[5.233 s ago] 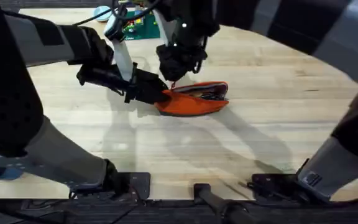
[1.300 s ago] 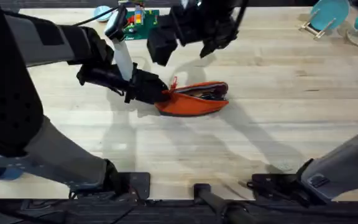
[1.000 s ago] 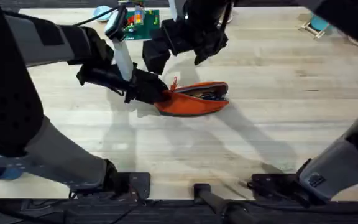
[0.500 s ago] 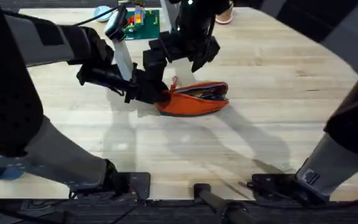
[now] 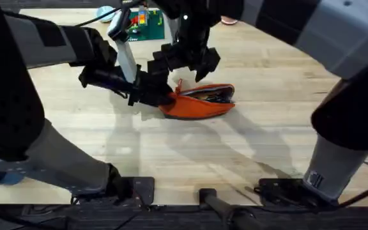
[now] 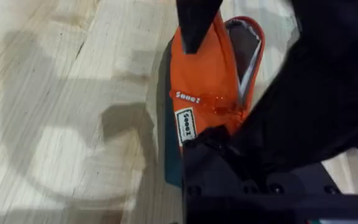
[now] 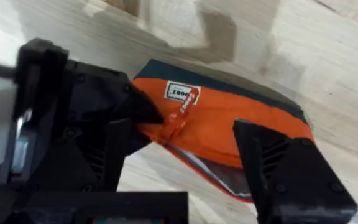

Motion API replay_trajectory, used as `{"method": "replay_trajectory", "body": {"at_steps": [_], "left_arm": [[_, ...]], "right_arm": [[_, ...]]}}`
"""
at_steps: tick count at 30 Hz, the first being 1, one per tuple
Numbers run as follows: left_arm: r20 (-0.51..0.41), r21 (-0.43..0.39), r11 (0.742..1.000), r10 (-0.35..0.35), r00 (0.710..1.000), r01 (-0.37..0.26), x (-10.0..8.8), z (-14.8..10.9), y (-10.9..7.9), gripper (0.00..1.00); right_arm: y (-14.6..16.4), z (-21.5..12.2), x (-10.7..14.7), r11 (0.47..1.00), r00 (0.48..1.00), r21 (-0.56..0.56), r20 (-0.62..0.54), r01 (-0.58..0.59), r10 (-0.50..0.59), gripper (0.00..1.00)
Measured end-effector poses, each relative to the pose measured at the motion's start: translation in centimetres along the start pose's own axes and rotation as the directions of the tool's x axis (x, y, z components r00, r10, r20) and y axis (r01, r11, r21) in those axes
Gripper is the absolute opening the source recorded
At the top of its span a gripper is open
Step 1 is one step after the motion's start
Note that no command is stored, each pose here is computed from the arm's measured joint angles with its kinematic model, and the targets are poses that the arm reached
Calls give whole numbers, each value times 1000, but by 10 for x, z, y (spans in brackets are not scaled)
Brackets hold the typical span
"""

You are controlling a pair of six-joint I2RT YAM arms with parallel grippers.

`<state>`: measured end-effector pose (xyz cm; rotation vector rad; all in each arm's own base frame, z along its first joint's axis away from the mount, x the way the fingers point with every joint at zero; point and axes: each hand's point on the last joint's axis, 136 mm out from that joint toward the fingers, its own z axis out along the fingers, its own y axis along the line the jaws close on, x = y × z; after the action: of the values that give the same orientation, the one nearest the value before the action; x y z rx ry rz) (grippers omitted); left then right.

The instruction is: Unzip the bag, pick up the pens from the table one at a time and place them inside, then zip the bag closed.

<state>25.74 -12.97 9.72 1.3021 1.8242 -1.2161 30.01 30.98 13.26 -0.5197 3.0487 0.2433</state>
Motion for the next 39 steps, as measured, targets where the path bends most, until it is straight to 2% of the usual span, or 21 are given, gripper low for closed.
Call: {"method": "replay_trajectory", "body": {"at_steps": [6, 10, 12, 15, 19, 26, 39], "left_arm": [[-8, 0, 1000, 0, 1000, 0, 1, 0, 0, 43], [-8, 0, 1000, 0, 1000, 0, 1, 0, 0, 43], [-7, 0, 1000, 0, 1000, 0, 1, 0, 0, 43], [-6, 0, 1000, 0, 1000, 0, 1, 0, 0, 43], [-6, 0, 1000, 0, 1000, 0, 1, 0, 0, 43], [-6, 0, 1000, 0, 1000, 0, 1, 0, 0, 43], [-7, 0, 1000, 0, 1000, 0, 1, 0, 0, 43]], "right_arm": [[0, 7, 0, 1000, 1000, 3, -15, -2, 2, 958], [1, 7, 1, 1000, 1000, -5, -17, -2, 2, 879], [1, 7, 1, 1000, 1000, -3, -20, -3, 3, 771], [1, 9, 1, 1000, 1000, -1, -25, -10, 10, 547], [0, 10, 1, 1000, 1000, 0, -27, -11, 11, 408], [0, 10, 1, 1000, 1000, 0, -27, -15, 15, 52], [5, 10, 3, 999, 999, -36, -44, -19, 18, 33]]}}
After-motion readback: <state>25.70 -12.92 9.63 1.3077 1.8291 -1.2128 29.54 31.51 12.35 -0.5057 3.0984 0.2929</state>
